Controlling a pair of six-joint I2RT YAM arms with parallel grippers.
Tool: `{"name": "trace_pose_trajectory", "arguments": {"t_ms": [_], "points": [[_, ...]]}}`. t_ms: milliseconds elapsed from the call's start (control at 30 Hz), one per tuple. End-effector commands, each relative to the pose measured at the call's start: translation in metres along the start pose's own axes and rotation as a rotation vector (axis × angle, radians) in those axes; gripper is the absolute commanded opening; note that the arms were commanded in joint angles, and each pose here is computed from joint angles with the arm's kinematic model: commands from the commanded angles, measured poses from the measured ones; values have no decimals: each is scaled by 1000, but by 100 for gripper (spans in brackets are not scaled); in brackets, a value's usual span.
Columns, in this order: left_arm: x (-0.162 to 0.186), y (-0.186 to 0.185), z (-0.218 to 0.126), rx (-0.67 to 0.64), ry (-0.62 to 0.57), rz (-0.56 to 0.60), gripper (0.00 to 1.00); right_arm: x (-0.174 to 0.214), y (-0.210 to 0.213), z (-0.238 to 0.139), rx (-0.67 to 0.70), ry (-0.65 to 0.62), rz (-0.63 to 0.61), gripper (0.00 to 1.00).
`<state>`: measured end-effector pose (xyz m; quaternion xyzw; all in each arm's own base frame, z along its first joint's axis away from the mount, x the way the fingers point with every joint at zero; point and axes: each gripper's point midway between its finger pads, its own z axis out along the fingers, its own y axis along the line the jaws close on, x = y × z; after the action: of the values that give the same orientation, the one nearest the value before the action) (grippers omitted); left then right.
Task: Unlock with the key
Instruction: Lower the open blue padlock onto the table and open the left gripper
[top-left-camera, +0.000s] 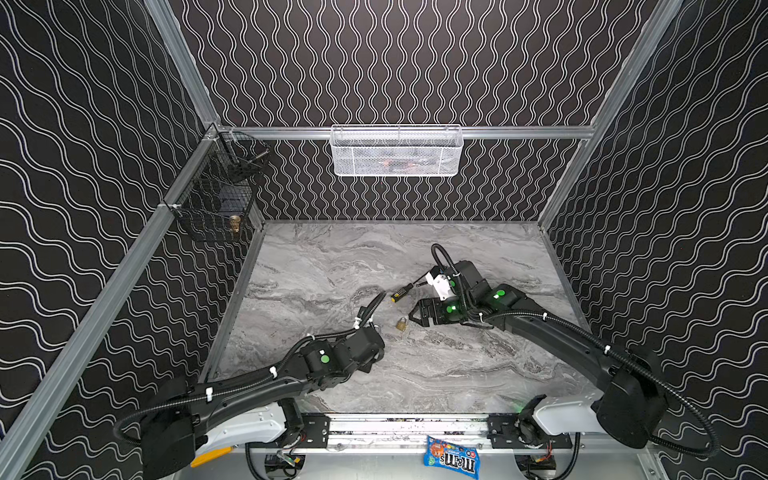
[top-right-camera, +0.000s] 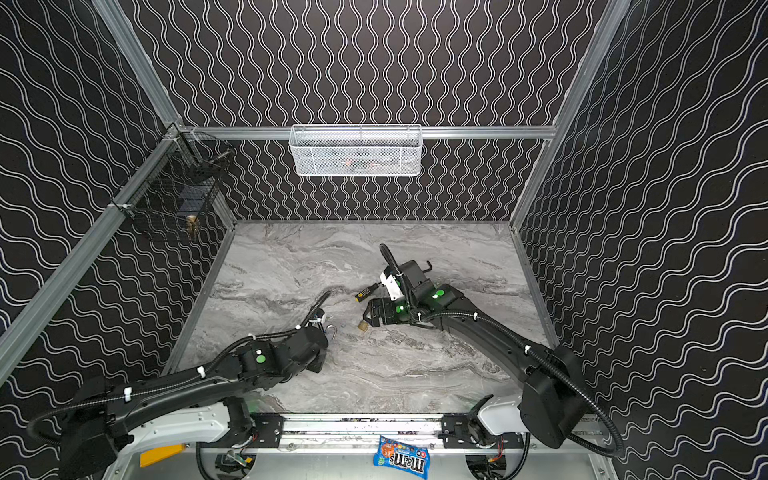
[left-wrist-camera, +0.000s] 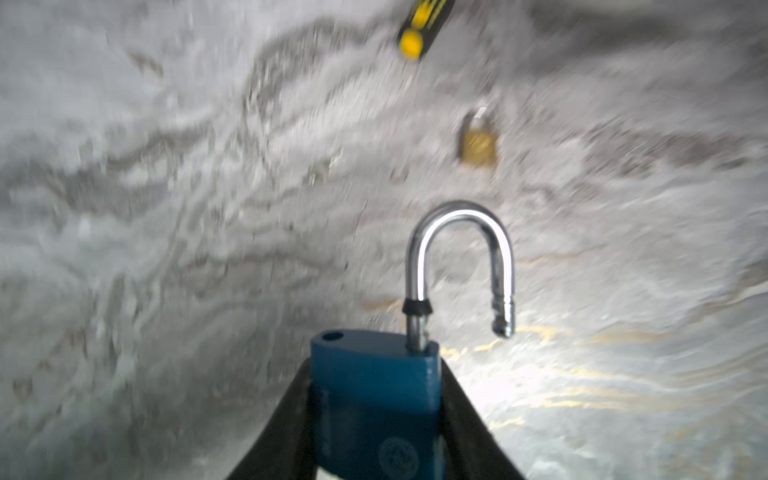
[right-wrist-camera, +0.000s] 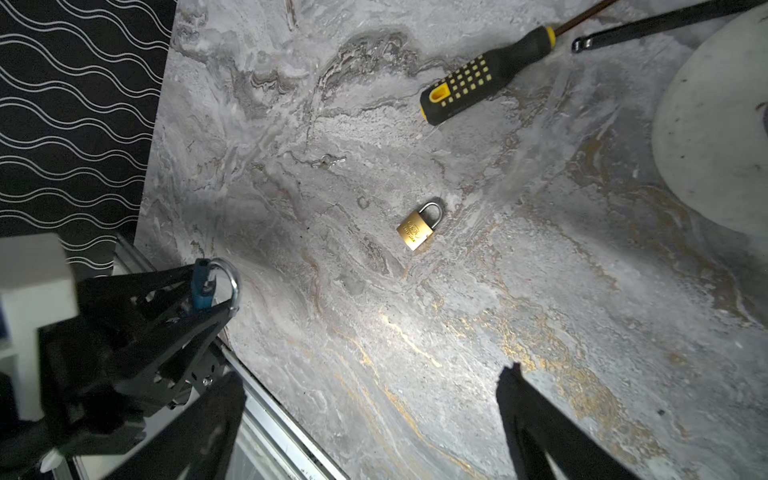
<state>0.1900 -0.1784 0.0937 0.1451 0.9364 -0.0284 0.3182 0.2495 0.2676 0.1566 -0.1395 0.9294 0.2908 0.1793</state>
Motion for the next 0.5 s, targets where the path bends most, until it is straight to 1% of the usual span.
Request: {"name": "trace_pose_trajectory", "arguments": {"t_ms": [0, 100, 133, 233, 367, 467], "points": [[26, 6, 9, -26, 114, -64, 0, -7, -3, 5, 5, -45, 23, 96], [35, 7, 18, -38, 156, -75, 3, -10, -3, 5, 4, -65, 28, 96], [36, 9, 20, -46, 166, -85, 5, -3, -10, 9, 16, -55, 38, 96], [42, 15, 30, -67, 203, -110, 10, -2, -13, 11, 20, -58, 47, 96], [52, 16, 42, -59, 256, -142, 11, 0, -15, 14, 24, -59, 48, 96], [56, 17, 46, -71, 273, -148, 13, -1, -16, 15, 29, -55, 48, 96]]}}
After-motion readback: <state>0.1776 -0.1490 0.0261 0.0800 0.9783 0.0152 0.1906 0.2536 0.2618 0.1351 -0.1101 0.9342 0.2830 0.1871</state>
